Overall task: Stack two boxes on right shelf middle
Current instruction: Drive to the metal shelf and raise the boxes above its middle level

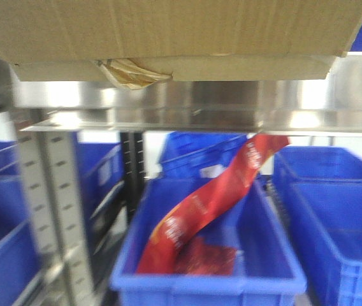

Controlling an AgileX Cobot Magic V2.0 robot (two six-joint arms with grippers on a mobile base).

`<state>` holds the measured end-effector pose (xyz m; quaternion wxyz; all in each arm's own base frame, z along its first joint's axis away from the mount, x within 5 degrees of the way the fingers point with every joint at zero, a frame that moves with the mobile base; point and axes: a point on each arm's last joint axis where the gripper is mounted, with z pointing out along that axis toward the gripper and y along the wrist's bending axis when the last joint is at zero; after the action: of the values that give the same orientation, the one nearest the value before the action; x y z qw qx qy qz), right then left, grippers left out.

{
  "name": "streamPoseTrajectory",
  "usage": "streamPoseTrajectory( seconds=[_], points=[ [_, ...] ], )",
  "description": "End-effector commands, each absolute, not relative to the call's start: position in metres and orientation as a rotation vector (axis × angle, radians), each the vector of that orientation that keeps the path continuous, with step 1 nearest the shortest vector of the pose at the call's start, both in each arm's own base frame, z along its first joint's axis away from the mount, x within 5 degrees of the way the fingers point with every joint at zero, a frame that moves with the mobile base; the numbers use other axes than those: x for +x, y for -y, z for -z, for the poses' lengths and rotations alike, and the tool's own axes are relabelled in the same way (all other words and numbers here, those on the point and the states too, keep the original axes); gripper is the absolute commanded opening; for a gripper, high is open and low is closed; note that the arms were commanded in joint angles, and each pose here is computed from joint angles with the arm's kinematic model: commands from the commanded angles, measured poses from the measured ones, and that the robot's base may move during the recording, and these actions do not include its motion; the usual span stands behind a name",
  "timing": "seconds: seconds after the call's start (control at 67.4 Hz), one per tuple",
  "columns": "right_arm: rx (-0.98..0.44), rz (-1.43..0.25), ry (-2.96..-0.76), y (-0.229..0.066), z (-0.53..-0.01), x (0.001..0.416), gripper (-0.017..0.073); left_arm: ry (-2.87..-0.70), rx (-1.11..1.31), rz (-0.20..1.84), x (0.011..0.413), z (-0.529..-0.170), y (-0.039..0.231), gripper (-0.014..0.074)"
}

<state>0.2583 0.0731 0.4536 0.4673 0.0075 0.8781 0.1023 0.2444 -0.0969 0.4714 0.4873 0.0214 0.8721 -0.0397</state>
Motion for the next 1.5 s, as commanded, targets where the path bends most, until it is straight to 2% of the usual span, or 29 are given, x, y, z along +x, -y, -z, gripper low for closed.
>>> streamPoseTrajectory(
  seconds=[0.0,1.484],
  points=[
    [0.037,-0.217,-2.079,-0.0665,-0.4620,0.2589,-0.0162,-2.074,0.055,0.112,0.2390,-0.4802,0.0951,-0.0111],
    [0.037,-0.217,-2.079,-0.0665,-0.4620,0.2589,-0.0162,-2.070,0.056,0.102,0.2392,-0.4805,0.0945,-0.0111]
  ],
)
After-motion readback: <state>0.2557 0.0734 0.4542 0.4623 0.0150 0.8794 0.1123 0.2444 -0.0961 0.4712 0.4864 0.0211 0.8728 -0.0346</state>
